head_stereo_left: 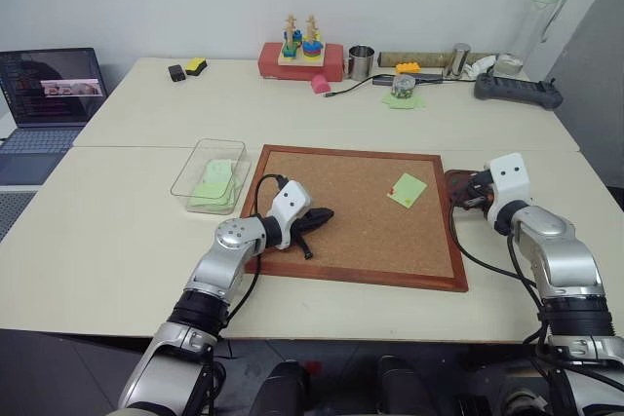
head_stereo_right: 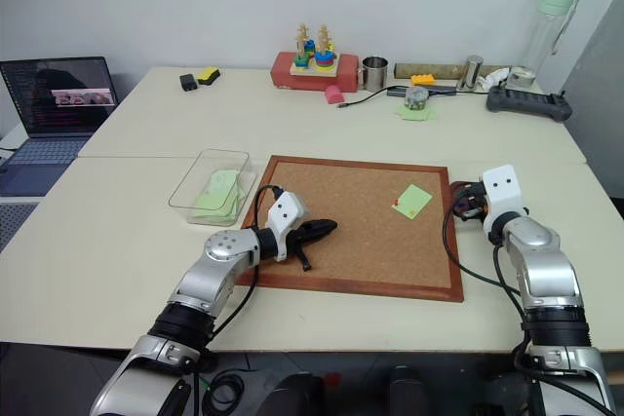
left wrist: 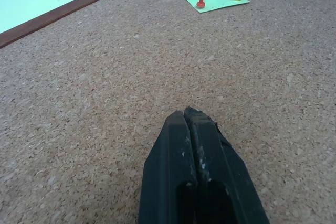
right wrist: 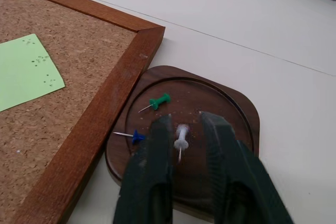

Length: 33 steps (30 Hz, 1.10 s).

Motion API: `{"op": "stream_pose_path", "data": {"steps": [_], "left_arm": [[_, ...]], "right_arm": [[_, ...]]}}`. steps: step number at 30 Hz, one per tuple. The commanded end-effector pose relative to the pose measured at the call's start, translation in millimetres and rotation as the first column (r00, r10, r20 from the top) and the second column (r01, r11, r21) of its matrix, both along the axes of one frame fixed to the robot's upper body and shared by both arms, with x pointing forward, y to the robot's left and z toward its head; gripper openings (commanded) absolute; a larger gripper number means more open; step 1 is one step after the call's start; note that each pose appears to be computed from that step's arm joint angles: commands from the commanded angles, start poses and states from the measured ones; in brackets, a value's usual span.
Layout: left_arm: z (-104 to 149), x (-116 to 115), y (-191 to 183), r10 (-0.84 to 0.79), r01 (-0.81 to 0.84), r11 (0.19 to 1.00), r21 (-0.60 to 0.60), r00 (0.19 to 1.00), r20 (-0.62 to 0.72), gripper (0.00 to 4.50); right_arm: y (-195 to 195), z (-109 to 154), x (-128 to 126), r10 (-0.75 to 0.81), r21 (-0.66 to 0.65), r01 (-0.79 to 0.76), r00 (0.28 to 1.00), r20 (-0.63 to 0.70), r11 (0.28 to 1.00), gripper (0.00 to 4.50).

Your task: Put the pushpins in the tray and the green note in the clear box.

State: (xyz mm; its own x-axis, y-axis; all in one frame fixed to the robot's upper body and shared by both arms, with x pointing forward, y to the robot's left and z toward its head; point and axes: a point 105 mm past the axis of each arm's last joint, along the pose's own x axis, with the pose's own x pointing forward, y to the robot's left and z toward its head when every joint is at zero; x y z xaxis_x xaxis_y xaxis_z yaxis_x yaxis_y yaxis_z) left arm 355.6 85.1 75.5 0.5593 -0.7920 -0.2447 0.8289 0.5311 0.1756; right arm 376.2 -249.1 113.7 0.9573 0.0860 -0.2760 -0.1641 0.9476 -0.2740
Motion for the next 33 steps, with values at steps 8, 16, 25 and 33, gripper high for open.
{"op": "stream_pose_path", "data": {"steps": [8,16,25,33], "left_arm": [[-14.7,-3.7,9.0,0.027,-0.025,0.999,0.032,0.999,-0.044,0.00],[-15.5,-6.7,12.4,0.013,-0.011,0.999,0.042,0.999,-0.049,0.00],[-15.7,-7.0,13.5,0.009,-0.006,0.999,0.050,0.999,-0.050,0.00],[-18.6,-10.6,13.6,0.014,-0.011,0.999,0.051,0.998,-0.055,0.00]], "right_arm": [[23.1,59.5,-7.6,0.172,0.030,-0.182,0.965,0.196,0.983,2.70],[91.1,39.4,-45.0,0.560,0.041,-0.566,0.822,0.106,0.823,2.70],[109.3,6.9,-17.2,0.552,0.092,-0.557,0.830,0.078,0.825,2.70],[100.0,-2.5,-10.6,0.530,0.132,-0.536,0.844,0.079,0.834,2.70]]}}
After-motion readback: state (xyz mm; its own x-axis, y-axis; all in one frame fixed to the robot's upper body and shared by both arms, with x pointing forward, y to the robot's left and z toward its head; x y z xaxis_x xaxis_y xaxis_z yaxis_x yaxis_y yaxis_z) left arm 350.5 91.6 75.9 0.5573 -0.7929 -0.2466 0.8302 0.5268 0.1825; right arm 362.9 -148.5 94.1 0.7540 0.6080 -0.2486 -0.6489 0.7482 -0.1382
